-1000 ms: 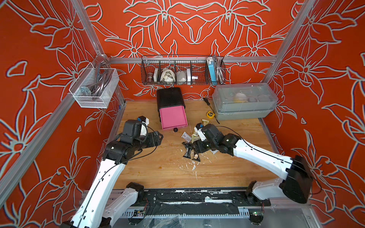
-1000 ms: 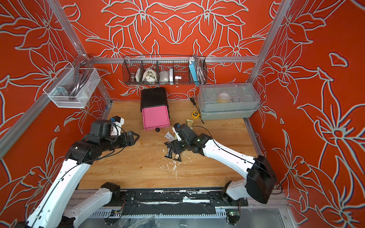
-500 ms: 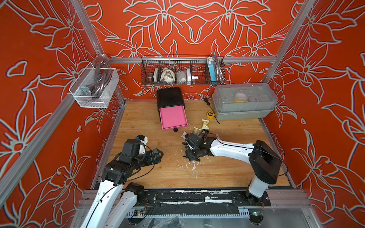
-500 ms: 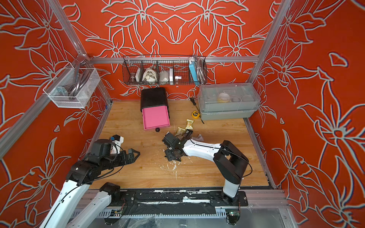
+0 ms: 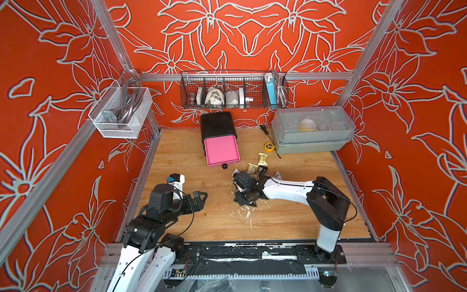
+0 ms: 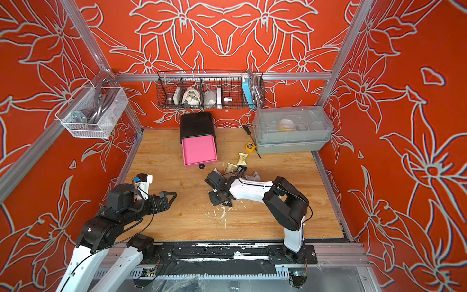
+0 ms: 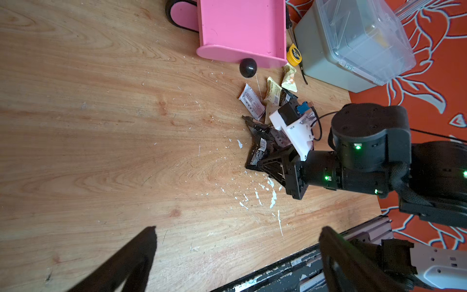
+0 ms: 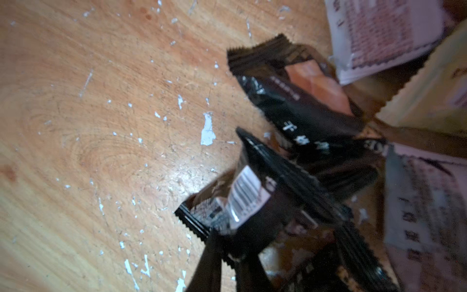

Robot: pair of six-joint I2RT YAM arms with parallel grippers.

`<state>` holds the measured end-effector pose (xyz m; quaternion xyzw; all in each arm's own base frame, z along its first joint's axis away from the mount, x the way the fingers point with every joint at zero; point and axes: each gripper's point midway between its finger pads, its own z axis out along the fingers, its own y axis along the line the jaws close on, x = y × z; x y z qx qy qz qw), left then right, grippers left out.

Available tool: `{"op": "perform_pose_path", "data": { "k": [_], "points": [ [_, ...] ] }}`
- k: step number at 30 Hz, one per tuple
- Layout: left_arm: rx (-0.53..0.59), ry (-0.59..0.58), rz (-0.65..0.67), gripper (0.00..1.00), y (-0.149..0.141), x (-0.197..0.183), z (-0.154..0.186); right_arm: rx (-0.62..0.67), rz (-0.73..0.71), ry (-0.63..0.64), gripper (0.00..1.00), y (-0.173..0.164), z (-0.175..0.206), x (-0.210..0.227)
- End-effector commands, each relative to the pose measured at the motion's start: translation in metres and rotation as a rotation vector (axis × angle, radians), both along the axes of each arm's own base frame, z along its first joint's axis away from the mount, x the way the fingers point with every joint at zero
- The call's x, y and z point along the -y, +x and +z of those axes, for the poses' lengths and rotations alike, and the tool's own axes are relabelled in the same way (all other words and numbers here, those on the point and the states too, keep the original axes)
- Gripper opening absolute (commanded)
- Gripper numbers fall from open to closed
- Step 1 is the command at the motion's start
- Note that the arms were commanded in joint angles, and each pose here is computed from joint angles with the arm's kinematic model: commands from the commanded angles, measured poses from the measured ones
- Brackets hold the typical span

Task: Place the cookies into the drawer by color
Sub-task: Pick up the cookie at the center of the board.

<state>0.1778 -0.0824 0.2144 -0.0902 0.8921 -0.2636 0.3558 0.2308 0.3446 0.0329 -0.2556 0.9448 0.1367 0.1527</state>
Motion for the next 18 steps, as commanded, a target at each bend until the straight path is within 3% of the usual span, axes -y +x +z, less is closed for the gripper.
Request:
{"op": "perform_pose_path", "data": {
  "k": [1,7,18],
  "points": [
    [0.01,0.005,0.005,0.99,0.003,0.0,0.0,0.01,0.031,0.004,0.03,-0.005,0.009,-0.003],
    [0.026,0.01,0.02,0.99,0.002,-0.003,0.002,0.075,0.062,0.076,0.0,-0.008,0.048,-0.002],
    [0.082,-0.012,-0.01,0.99,-0.002,0.001,0.011,0.347,0.262,0.164,0.0,0.016,0.173,-0.02]
  ]
}}
